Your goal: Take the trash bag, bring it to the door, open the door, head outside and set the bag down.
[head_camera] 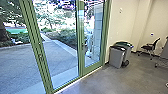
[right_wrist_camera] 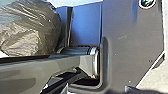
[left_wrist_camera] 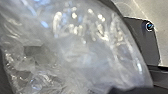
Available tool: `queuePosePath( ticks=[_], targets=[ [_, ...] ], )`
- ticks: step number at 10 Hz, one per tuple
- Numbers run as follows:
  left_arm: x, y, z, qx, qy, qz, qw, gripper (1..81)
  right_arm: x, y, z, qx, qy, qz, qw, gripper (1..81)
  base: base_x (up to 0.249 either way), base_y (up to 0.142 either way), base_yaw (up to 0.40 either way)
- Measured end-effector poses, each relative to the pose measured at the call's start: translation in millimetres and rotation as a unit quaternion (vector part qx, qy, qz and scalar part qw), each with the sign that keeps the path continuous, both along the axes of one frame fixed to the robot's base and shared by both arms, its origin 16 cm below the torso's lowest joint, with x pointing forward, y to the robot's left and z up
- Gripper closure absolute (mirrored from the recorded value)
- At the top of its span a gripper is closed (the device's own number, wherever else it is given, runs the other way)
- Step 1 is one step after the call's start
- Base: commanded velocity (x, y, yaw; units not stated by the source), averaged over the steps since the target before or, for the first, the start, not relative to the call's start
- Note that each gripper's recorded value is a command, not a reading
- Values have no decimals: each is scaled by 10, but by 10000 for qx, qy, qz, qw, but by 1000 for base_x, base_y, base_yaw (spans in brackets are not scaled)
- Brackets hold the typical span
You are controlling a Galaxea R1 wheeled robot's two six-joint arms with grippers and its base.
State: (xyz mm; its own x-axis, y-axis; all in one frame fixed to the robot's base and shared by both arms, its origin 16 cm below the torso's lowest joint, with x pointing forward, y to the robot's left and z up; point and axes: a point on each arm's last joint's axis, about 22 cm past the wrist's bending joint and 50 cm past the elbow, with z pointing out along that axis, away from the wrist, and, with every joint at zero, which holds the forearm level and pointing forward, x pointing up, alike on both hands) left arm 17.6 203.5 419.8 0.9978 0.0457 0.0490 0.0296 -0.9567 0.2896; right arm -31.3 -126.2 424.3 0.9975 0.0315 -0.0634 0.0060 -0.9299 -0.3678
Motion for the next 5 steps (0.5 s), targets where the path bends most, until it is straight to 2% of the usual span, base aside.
queuePosePath(
  ticks=[4,5],
  targets=[
    [4,0,0,1,-1,1,10000,811,1,0,0,0,1,2,10000,10,168,-71,0],
    [4,4,0,3,-1,1,10000,811,1,0,0,0,1,2,10000,10,163,0,0]
  ],
)
